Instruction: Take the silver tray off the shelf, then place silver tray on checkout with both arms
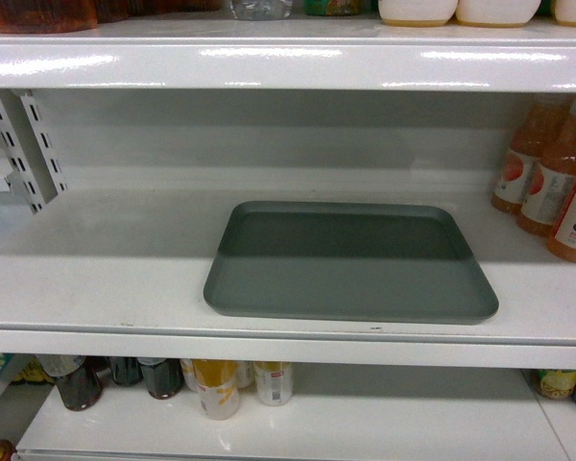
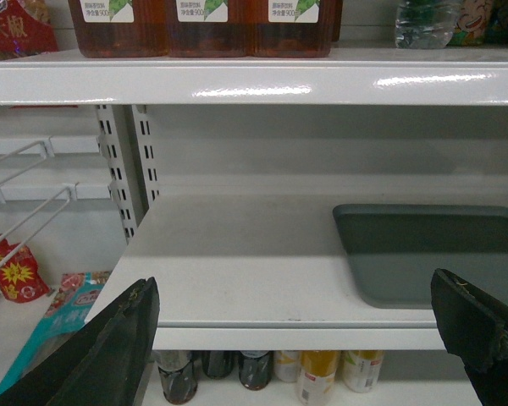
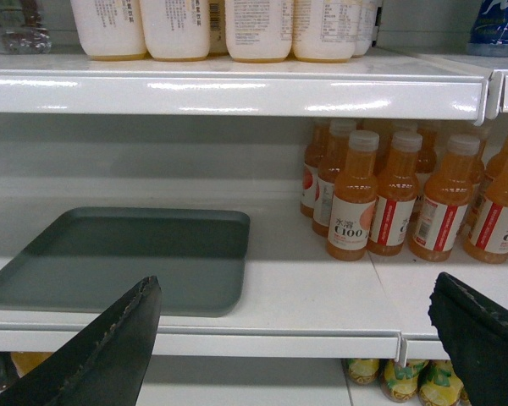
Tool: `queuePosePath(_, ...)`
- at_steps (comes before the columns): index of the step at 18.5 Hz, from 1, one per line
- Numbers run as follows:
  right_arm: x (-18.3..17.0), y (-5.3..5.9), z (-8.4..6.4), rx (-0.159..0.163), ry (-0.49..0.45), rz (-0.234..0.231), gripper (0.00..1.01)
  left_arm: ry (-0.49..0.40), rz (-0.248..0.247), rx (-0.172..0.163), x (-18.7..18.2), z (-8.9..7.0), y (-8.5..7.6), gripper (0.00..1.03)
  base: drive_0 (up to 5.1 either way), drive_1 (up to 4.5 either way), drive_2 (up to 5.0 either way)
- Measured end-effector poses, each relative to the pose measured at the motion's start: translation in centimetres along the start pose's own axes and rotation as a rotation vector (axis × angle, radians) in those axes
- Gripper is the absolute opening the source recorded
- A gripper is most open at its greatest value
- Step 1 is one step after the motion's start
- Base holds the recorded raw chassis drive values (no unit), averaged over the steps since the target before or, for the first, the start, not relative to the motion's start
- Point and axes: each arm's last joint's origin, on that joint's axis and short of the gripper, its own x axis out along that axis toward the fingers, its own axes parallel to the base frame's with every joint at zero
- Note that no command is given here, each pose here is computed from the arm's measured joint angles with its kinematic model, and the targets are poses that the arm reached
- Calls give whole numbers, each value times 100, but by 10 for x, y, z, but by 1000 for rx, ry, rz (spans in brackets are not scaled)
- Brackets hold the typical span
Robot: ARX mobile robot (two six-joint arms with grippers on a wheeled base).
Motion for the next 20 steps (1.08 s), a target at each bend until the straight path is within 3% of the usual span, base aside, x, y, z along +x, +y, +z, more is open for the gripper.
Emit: queuePosePath(20, 0, 0, 0, 0, 0, 0, 98, 0, 0, 0, 0, 0, 0, 98, 0, 0, 0)
